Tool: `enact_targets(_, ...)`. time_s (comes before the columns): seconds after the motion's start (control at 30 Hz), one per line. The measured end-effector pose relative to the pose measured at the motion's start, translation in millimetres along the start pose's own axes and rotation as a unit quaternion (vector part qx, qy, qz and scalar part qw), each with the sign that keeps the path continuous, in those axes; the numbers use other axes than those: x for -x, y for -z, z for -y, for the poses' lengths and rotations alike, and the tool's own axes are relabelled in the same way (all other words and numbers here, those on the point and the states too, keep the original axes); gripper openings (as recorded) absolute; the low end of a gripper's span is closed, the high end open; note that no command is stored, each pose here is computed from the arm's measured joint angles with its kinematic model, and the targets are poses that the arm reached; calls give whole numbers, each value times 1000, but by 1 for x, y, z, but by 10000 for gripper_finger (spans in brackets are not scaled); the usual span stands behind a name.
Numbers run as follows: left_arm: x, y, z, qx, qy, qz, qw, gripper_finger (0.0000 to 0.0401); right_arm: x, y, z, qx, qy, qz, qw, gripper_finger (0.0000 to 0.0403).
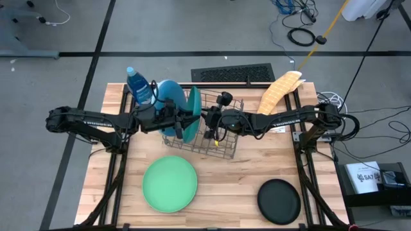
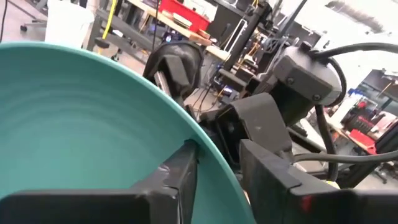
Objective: Sort dishes
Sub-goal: Put the green plate into the dish rack
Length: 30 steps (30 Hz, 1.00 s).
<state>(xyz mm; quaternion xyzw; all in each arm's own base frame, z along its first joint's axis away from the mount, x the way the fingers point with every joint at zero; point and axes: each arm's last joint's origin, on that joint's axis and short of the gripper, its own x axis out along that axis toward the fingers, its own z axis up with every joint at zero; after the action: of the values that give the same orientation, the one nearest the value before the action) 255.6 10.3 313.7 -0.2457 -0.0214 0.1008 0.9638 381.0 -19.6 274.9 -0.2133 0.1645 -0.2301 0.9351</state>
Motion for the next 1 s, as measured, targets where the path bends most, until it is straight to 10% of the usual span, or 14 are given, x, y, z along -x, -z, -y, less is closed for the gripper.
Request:
enact_targets(0.37,0,1,-1,5,-4,1,1000,9,25,-12,5,18,-14,-14,1000,55)
enact_targets(1.0,17,40,-29,119,4,95,988,1,43,-17,9,14,-32,-30,999,54)
